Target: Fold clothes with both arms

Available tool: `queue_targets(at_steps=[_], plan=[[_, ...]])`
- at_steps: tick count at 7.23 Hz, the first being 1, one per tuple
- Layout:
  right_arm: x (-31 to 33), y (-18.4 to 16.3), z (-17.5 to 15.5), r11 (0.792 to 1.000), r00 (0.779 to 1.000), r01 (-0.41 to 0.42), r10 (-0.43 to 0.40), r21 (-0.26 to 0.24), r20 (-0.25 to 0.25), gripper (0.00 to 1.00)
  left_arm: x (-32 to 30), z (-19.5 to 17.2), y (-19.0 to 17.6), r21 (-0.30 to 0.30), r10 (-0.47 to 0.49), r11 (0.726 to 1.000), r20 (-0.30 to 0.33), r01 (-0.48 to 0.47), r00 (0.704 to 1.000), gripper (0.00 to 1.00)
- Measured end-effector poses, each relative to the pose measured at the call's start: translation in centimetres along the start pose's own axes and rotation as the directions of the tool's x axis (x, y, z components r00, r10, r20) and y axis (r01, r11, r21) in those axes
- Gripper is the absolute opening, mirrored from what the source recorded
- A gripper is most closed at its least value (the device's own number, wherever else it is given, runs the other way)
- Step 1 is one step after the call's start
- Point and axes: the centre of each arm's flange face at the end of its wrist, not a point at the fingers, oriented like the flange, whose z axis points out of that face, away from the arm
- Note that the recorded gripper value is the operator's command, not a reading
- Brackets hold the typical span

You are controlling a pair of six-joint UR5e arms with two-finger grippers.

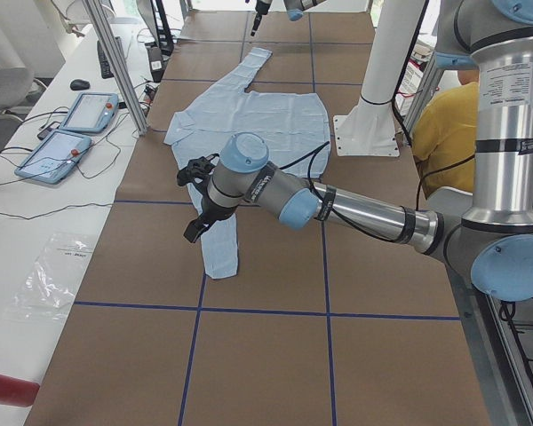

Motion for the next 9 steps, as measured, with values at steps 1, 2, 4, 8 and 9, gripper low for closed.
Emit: queue_targets(at_steps=[1, 2, 4, 8, 9], plan=[[-0.3, 1.0, 1.1, 1.000, 1.000, -0.018, 0.018, -0.020, 0.000, 0.71, 0.0, 0.0, 0.0, 0.000, 0.000, 1.000, 0.000, 0.000, 1.000, 1.00], [-0.2, 1.8, 1.9, 0.999, 1.000, -0.024, 0.024, -0.040, -0.005, 0.71, 0.0, 0.0, 0.0, -0.001, 0.000, 1.000, 0.000, 0.000, 1.000, 1.00], [-0.2, 3.0, 3.1, 0.997, 1.000, -0.019, 0.018, -0.069, -0.016, 0.70, -0.1, 0.1, 0.3, -0.004, 0.000, 1.000, -0.001, 0.000, 1.000, 1.00], [-0.1, 4.2, 4.8, 0.997, 0.999, -0.003, -0.001, -0.082, -0.050, 0.29, -0.1, 0.3, 0.7, -0.010, -0.003, 1.000, -0.003, 0.003, 1.000, 1.00], [-0.1, 4.2, 4.9, 0.997, 0.999, -0.004, 0.000, -0.080, -0.052, 0.29, -0.2, 0.3, 0.7, -0.011, -0.003, 1.000, -0.003, 0.003, 1.000, 1.00]])
